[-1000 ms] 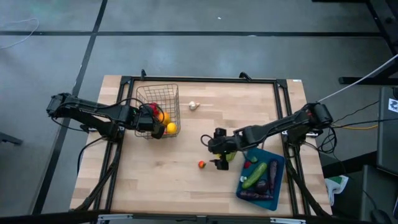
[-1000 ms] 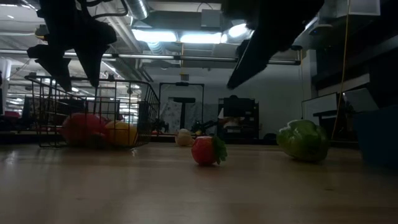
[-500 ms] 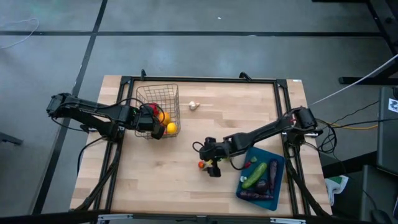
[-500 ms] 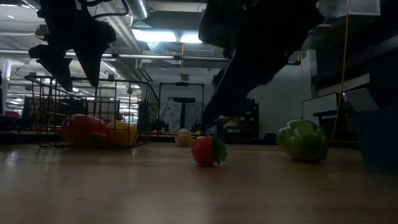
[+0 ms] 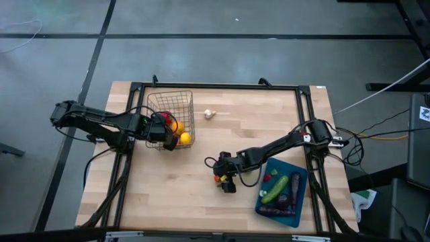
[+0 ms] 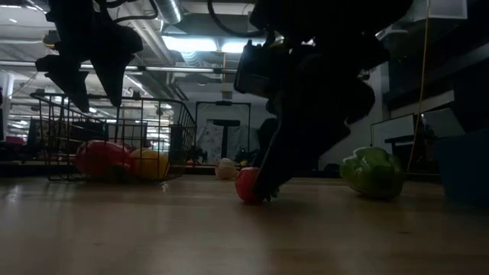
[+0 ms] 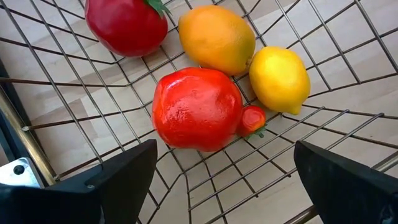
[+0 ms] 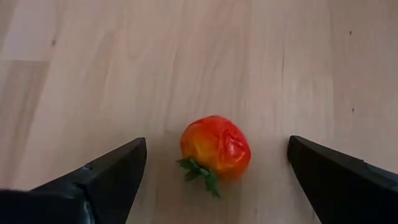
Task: Sort produce into baskets
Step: Put the orange peach into the wire basket, then put the white garlic into the blue bin
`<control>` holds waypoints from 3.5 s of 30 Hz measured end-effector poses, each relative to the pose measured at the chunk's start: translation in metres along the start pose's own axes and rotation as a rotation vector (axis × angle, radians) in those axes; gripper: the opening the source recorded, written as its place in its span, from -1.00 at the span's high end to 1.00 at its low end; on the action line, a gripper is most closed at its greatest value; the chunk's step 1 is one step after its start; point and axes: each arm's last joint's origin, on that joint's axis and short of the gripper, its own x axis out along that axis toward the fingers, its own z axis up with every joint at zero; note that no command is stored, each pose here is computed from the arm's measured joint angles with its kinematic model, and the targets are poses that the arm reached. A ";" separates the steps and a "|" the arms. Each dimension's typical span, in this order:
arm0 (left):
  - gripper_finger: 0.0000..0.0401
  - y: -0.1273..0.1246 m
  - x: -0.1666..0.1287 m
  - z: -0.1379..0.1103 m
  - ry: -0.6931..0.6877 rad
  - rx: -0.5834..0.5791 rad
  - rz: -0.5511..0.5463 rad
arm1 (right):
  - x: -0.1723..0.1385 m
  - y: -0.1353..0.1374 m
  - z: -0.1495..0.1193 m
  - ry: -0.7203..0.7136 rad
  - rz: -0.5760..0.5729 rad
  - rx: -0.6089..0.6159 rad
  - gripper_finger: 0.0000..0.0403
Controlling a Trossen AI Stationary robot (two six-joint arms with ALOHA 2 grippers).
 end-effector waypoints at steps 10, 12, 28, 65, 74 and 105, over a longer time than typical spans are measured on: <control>-0.85 0.000 0.000 0.000 -0.011 0.000 0.004 | 0.004 -0.002 -0.001 -0.006 -0.038 -0.008 -0.57; -0.85 0.000 0.000 0.000 -0.013 0.000 0.004 | 0.005 -0.002 -0.001 -0.007 -0.041 -0.008 -0.42; -0.85 0.000 0.000 0.001 -0.018 0.002 0.006 | 0.001 0.001 0.014 -0.059 -0.023 -0.044 0.41; -0.85 0.038 -0.044 0.005 -0.170 -0.046 -0.216 | -0.065 -0.121 0.140 -0.620 -0.326 -0.022 0.30; -0.85 0.036 -0.045 0.006 -0.179 -0.045 -0.232 | -0.044 -0.128 0.133 -0.586 -0.328 -0.015 0.30; -0.85 0.035 -0.045 0.007 -0.196 -0.002 -0.241 | -0.044 -0.130 0.132 -0.588 -0.391 0.006 -0.53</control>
